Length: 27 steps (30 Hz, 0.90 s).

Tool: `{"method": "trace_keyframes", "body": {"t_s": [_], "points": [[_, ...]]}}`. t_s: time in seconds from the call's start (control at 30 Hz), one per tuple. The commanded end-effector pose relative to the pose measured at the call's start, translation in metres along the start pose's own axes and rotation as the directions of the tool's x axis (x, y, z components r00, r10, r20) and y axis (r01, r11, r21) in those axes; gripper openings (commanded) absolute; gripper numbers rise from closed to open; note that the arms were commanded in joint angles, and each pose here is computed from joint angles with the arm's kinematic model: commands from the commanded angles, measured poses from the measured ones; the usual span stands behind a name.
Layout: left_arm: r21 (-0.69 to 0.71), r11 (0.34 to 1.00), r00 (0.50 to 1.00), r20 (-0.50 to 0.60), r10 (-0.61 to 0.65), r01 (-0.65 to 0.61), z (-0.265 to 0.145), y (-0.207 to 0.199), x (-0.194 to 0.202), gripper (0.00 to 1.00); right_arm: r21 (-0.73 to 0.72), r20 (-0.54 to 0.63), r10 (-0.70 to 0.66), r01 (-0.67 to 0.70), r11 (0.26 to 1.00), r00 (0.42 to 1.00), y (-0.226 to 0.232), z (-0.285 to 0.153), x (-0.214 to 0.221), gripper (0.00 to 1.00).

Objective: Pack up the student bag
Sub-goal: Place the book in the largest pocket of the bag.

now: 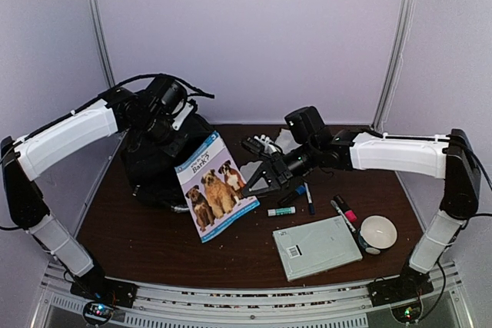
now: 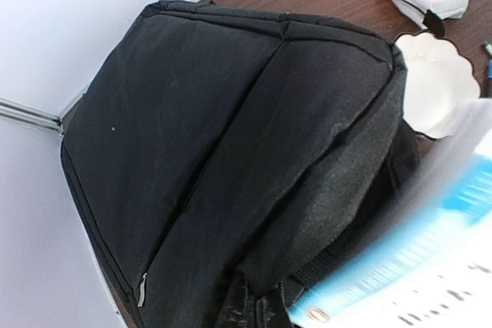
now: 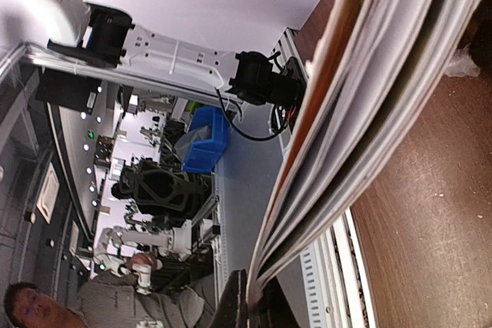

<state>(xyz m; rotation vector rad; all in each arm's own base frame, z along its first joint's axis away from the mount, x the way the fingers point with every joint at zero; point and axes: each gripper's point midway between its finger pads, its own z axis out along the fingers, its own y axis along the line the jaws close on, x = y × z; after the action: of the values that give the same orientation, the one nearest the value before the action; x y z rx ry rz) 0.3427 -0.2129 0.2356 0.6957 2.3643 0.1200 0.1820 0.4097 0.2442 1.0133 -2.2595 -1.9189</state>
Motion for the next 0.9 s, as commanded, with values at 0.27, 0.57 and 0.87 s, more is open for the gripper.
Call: {"method": "trace_keyframes", "body": {"t_s": [0.27,0.57,0.87], "points": [[0.252,0.964,0.964,0.223,-0.148,0.089,-0.059,-0.022,-0.033,0.00,-0.093,0.144,0.201,-0.188,0.978,0.969,-0.039,0.042,-0.082,0.00],[0.304,0.946,0.959,0.219,-0.181,0.109,-0.063,-0.030,-0.020,0.00,-0.026,0.204,0.332,-0.334,0.942,0.921,-0.098,0.064,-0.113,0.00],[0.272,0.955,0.959,0.217,-0.184,0.122,-0.062,-0.028,-0.013,0.00,0.047,0.236,0.380,-0.401,0.915,0.894,-0.121,0.054,-0.104,0.44]]}}
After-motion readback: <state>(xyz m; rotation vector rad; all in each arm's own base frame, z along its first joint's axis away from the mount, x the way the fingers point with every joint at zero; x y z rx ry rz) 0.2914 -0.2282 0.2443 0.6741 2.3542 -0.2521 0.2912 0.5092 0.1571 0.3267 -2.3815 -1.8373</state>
